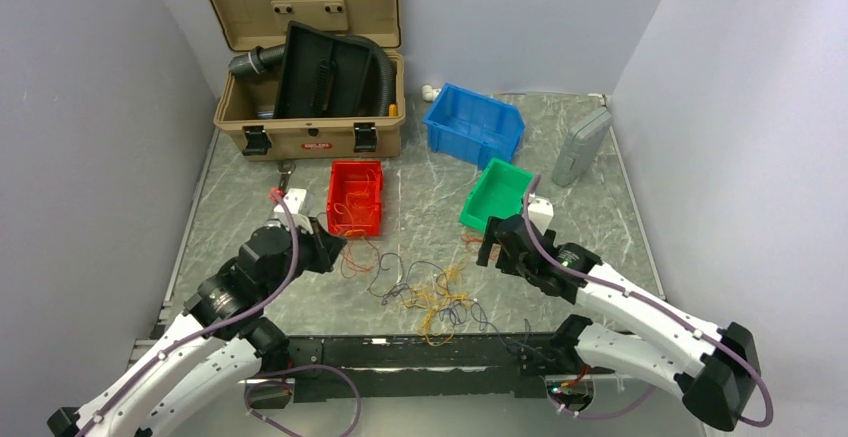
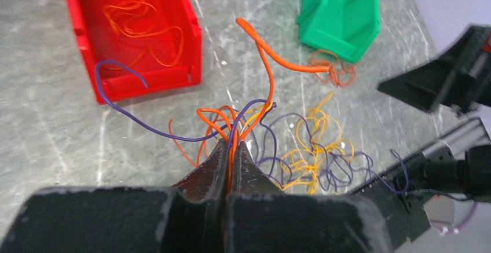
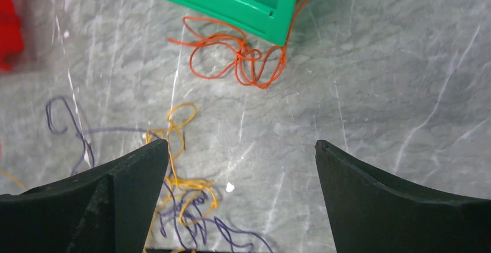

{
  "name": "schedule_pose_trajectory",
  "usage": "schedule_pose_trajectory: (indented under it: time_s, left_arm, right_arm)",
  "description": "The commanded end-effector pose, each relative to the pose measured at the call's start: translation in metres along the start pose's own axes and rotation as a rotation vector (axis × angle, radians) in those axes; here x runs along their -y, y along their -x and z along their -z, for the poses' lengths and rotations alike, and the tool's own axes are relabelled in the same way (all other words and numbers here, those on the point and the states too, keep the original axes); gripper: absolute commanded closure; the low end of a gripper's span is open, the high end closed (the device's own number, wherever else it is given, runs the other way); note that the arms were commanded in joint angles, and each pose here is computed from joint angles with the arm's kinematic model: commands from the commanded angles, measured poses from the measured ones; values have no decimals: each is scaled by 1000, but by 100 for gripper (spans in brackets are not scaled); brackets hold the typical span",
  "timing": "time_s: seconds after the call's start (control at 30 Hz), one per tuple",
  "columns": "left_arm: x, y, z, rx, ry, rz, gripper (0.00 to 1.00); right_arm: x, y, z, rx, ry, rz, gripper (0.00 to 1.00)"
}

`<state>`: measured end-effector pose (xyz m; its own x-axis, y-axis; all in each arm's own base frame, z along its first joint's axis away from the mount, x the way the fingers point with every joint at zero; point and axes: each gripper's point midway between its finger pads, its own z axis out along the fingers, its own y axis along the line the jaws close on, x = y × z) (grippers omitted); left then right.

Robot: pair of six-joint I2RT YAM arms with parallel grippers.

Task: Untangle the cables

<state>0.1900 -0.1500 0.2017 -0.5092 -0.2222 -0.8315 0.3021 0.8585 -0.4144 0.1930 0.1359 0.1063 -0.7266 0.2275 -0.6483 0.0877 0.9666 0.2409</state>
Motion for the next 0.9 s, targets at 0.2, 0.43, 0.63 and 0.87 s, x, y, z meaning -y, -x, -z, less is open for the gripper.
schedule_pose_trajectory:
  time_s: [0.2,0.43,0.63,0.87]
  left_arm:
    - [51,-45,-10,-105,-353,19,100]
    - [57,-71,-4,-166,-428,33,100]
    - [59,-84,-2,-207,-454,18,100]
    - [51,-84,0,-207,-412,-13,100]
  right_arm:
    - [-19,19,-55,111,-54,-344,0]
    - [-8,20,-85,116,-109,-419,5]
    - [-1,13,-103,91,-148,-447,27]
    - [4,-5,-112,43,-178,-465,43]
